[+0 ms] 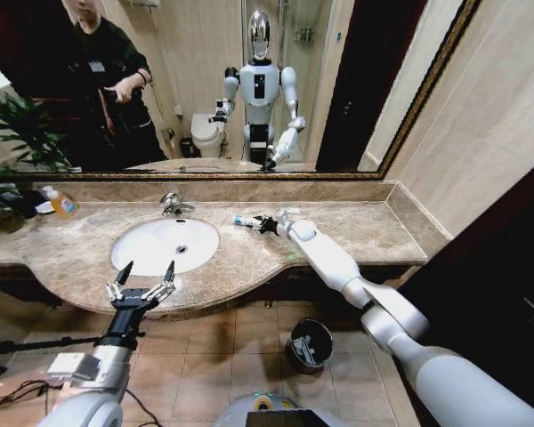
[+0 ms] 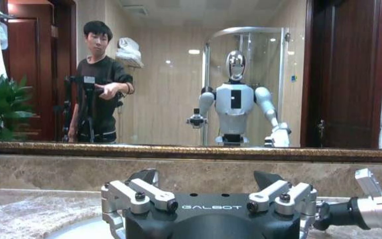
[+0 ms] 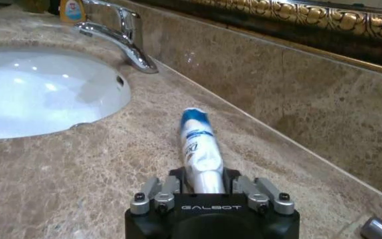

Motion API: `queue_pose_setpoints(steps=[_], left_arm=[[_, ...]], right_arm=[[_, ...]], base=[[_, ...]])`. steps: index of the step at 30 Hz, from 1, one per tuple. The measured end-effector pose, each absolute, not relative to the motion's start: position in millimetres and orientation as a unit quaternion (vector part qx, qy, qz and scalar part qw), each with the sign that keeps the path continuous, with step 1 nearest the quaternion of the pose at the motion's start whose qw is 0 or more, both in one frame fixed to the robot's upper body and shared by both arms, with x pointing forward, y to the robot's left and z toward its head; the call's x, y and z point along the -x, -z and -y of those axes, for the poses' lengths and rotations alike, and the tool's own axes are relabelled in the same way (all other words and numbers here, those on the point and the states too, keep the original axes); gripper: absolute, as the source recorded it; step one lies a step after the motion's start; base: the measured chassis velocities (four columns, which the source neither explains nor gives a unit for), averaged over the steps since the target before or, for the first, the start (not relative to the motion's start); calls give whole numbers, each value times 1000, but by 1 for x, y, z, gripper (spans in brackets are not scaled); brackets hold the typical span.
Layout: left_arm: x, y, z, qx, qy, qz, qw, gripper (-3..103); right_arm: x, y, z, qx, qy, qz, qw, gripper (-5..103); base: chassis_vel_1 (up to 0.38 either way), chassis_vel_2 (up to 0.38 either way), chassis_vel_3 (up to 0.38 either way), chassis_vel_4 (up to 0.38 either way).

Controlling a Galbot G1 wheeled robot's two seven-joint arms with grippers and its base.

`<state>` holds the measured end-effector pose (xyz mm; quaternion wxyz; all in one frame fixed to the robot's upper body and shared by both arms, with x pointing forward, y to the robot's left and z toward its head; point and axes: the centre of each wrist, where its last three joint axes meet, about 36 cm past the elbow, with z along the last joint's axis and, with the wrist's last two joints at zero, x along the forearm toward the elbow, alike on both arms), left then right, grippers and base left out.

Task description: Pick up the trash from the sink and place it in the trash bin.

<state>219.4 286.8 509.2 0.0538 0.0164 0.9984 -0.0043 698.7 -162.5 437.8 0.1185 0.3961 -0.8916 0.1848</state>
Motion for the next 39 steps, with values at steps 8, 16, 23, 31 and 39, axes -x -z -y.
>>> queue_pose_setpoints(steps=[8,16,23,31,39], left_arm=[[-219,-509,-287,-16,4,-998,54,100],[-219,-509,-287,-17,4,-998,54,100],[-219,-509,-287,-16,4,-998,54,100],[-219,-509,-287,-16,4,-998,54,100],[-219,-509,-287,-17,4,-998,54,100]], right_arm=[[-686,-437,163,-375,-168,906,99,25],[-633,-428,172,-324,-100,939,64,25],[-586,-431,182,-281,-52,958,33,25],[-540,-438,202,-224,-13,974,0,25],[-468,-416,239,-197,-1,980,-2,25]], base=[[0,0,0,0],[0,0,0,0],[0,0,0,0],[0,0,0,0],[0,0,0,0]])
